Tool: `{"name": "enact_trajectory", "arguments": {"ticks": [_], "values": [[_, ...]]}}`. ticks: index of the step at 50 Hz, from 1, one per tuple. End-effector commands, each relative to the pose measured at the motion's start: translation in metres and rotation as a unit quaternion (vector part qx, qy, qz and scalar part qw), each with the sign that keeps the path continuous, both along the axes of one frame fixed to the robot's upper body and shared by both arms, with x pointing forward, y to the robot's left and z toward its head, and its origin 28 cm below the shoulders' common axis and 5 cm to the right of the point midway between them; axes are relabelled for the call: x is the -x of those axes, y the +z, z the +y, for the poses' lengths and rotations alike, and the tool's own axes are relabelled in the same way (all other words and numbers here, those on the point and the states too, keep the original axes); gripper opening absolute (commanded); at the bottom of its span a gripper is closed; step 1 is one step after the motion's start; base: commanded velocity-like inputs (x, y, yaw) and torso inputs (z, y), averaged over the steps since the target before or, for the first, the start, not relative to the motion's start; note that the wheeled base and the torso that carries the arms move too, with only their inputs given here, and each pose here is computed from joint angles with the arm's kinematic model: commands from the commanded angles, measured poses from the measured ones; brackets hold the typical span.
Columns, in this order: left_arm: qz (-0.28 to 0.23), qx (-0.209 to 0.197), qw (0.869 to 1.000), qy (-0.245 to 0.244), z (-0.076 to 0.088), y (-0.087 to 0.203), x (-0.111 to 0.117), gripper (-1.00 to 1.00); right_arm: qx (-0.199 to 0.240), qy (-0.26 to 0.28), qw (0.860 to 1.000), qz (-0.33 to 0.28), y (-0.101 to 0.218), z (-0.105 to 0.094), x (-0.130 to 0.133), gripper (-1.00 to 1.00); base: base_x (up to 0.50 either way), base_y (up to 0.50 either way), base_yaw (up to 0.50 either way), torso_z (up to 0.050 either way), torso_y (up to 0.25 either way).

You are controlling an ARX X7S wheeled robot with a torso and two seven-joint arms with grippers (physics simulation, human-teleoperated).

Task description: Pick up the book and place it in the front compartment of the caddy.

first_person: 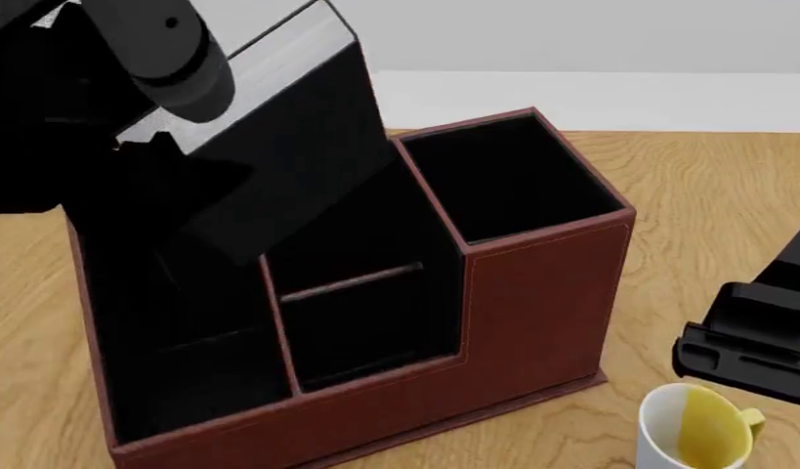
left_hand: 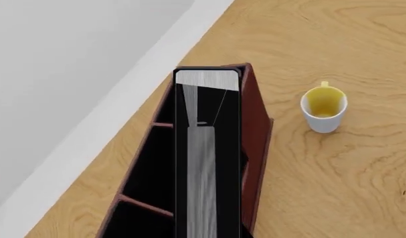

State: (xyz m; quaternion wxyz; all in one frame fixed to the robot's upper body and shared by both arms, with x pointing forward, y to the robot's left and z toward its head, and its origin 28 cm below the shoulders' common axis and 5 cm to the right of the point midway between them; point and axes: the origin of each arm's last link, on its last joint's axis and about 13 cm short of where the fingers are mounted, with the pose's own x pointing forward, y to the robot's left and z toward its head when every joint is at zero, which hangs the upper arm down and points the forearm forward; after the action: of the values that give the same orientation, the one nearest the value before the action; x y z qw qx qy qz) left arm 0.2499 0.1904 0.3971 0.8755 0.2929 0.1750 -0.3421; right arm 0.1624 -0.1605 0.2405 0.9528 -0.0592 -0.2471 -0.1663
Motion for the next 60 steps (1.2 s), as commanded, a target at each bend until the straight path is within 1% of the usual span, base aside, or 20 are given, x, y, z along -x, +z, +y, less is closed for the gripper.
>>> {"name": "enact_trajectory", "arguments": {"ticks": [1,4,5,7,9,11,12,13,14,15,17,20,21,29,35,37,38,41,50,60], "values": [[0.001,-0.060,0.998,0.020,0.014,0.047,-0.028,-1.00,-0.001,0.008,1.000,0.007,-0.004,0.005,-0.005,1.00,0.00,0.00,0.00,0.000,0.000],[0.018,-0.082,0.996,0.021,0.014,0.050,-0.040,-1.00,-0.001,0.008,1.000,0.009,-0.005,0.007,-0.006,1.00,0.00,0.00,0.00,0.000,0.003],[0.024,-0.101,0.994,0.017,0.013,0.050,-0.045,-1.00,-0.002,0.009,1.000,0.010,-0.007,0.007,-0.007,1.00,0.00,0.00,0.00,0.000,0.000],[0.025,-0.096,0.995,0.018,0.012,0.055,-0.053,-1.00,-0.002,0.013,1.000,0.014,-0.009,0.009,-0.008,1.00,0.00,0.00,0.00,0.000,0.000],[0.027,-0.109,0.994,0.019,0.011,0.060,-0.061,-1.00,-0.003,0.017,1.000,0.017,-0.011,0.011,-0.010,1.00,0.00,0.00,0.00,0.000,0.000],[0.037,-0.137,0.989,0.033,0.012,0.059,-0.074,-1.00,-0.006,0.020,1.000,0.018,-0.013,0.012,-0.011,1.00,0.00,0.00,0.00,0.000,0.005],[0.040,-0.142,0.989,0.032,0.012,0.058,-0.077,-1.00,-0.006,0.020,1.000,0.018,-0.013,0.012,-0.012,1.00,0.00,0.00,0.00,0.000,0.000],[0.045,-0.136,0.989,0.032,0.012,0.057,-0.082,-1.00,-0.007,0.020,1.000,0.019,-0.014,0.012,-0.012,1.00,0.00,0.00,0.00,0.000,0.000],[0.046,-0.153,0.987,0.033,0.011,0.054,-0.087,-1.00,-0.006,0.021,1.000,0.021,-0.015,0.012,-0.012,1.00,0.00,0.00,0.00,0.000,0.000],[0.049,-0.147,0.987,0.034,0.011,0.053,-0.091,-1.00,-0.006,0.022,0.999,0.022,-0.016,0.012,-0.013,1.00,0.00,0.00,0.00,0.000,0.000],[0.053,-0.168,0.984,0.037,0.011,0.049,-0.098,-1.00,-0.007,0.023,0.999,0.024,-0.017,0.011,-0.014,1.00,0.00,0.00,0.00,0.000,0.000],[0.058,-0.176,0.982,0.042,0.011,0.046,-0.107,-1.00,-0.007,0.024,0.999,0.026,-0.018,0.010,-0.014,1.00,0.00,0.00,0.00,0.000,0.003],[0.049,-0.178,0.982,0.046,0.011,0.046,-0.111,-1.00,-0.007,0.023,0.999,0.028,-0.019,0.009,-0.013,1.00,0.00,0.00,0.00,0.000,0.000],[0.051,-0.197,0.978,0.042,0.008,0.035,-0.128,-1.00,-0.009,0.019,0.999,0.033,-0.023,0.007,-0.014,1.00,0.00,0.00,0.00,0.000,0.001],[0.045,-0.195,0.979,0.040,0.006,0.024,-0.145,-1.00,-0.008,0.021,0.999,0.033,-0.022,0.006,-0.015,1.00,0.00,0.00,0.00,0.000,0.002],[0.050,-0.184,0.981,0.035,0.005,0.021,-0.146,-1.00,-0.008,0.020,0.999,0.034,-0.022,0.006,-0.015,1.00,0.00,0.00,0.00,0.000,0.000],[0.049,-0.189,0.980,0.035,0.005,0.018,-0.147,-1.00,-0.008,0.020,0.999,0.034,-0.022,0.006,-0.015,1.00,0.00,0.00,0.00,0.000,0.000],[0.053,-0.185,0.981,0.026,0.003,0.012,-0.149,-1.00,-0.009,0.018,0.999,0.037,-0.025,0.006,-0.014,1.00,0.00,0.00,0.00,0.000,0.000],[0.054,-0.170,0.984,0.009,0.000,0.006,-0.152,-1.00,-0.009,0.015,0.999,0.040,-0.026,0.006,-0.015,1.00,0.00,0.00,0.00,0.000,0.002],[0.059,-0.154,0.986,-0.010,-0.002,0.006,-0.147,-1.00,-0.009,0.015,0.999,0.043,-0.029,0.007,-0.015,1.00,0.00,0.00,0.00,0.000,0.001]]}}
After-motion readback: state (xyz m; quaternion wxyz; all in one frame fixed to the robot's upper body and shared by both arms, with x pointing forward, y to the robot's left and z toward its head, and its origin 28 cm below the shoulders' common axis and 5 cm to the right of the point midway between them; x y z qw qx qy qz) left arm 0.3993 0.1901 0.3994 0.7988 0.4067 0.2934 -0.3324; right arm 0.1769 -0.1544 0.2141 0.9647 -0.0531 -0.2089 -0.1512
